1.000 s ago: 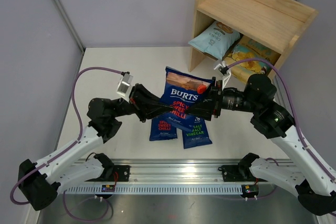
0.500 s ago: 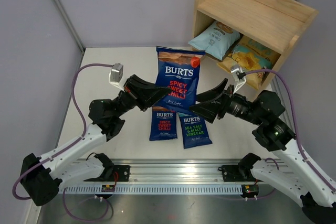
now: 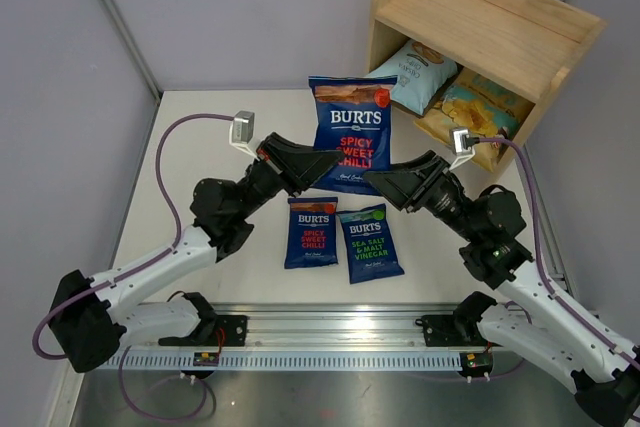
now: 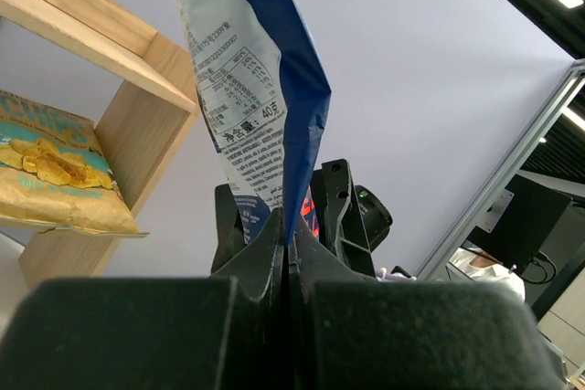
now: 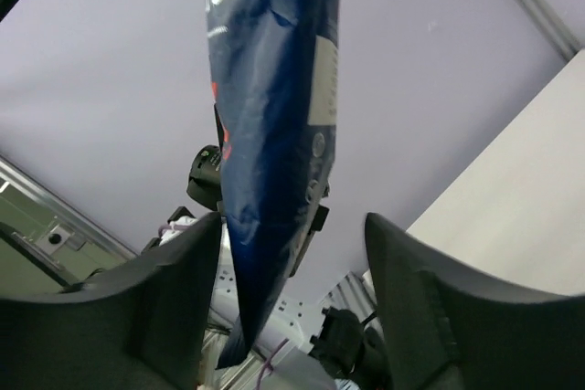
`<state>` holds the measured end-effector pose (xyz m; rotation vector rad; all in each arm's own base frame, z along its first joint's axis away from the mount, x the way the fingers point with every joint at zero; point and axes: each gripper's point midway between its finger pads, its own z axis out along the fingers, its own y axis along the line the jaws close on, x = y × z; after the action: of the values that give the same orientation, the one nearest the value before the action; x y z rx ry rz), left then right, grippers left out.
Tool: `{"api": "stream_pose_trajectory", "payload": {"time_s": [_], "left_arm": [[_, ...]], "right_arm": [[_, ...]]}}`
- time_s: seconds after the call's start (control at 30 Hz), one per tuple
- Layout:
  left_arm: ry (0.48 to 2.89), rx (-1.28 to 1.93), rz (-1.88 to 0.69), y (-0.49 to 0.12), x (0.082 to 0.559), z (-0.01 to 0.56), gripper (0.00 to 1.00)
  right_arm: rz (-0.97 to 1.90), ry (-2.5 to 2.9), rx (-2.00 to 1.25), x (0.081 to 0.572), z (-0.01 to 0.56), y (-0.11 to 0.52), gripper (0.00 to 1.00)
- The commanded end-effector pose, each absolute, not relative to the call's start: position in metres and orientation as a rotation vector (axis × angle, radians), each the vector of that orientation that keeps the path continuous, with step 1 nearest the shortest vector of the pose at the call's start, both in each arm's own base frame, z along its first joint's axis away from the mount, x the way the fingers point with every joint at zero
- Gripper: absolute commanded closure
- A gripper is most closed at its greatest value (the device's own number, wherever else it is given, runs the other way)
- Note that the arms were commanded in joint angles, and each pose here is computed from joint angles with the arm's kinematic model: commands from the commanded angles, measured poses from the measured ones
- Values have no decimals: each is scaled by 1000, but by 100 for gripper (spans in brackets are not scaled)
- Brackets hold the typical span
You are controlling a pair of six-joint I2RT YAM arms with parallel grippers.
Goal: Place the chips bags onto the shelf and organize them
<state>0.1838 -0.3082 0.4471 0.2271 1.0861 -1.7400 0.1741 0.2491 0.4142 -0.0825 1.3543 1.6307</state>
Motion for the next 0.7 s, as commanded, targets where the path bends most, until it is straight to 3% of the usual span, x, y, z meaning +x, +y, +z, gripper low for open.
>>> {"api": "stream_pose_trajectory", "payload": {"time_s": [0.0,0.1,0.13,0.27,0.3,0.4,0.47,0.53,0.67], "left_arm": [[1019,227,-1768,-305,179,473,100],[1052,217,-1767,-309,183,470,100],[1056,216,-1768,-309,183,470,100],[1120,209,-1726,-313,191,469,96],[1192,202,-1678,-317,199,459,92],[1287,145,-1575,-313,218,451,61],[1369,69,-1449,-300,238,438,48],[1414,12,-1351,-286,249,430,39],[1429,-140,-1096,-229,260,421,32]], "right_arm": [[1637,1200,-28,173,453,233,40],[1636,1212,-29,174,453,235,54],[1633,1220,-25,175,452,235,64],[1613,1232,-10,176,450,232,81],[1600,1236,17,178,451,228,82],[1567,1242,102,185,453,219,83],[1519,1265,181,195,455,211,87],[1487,1273,222,200,457,206,87],[1365,1272,325,223,475,192,89]]}}
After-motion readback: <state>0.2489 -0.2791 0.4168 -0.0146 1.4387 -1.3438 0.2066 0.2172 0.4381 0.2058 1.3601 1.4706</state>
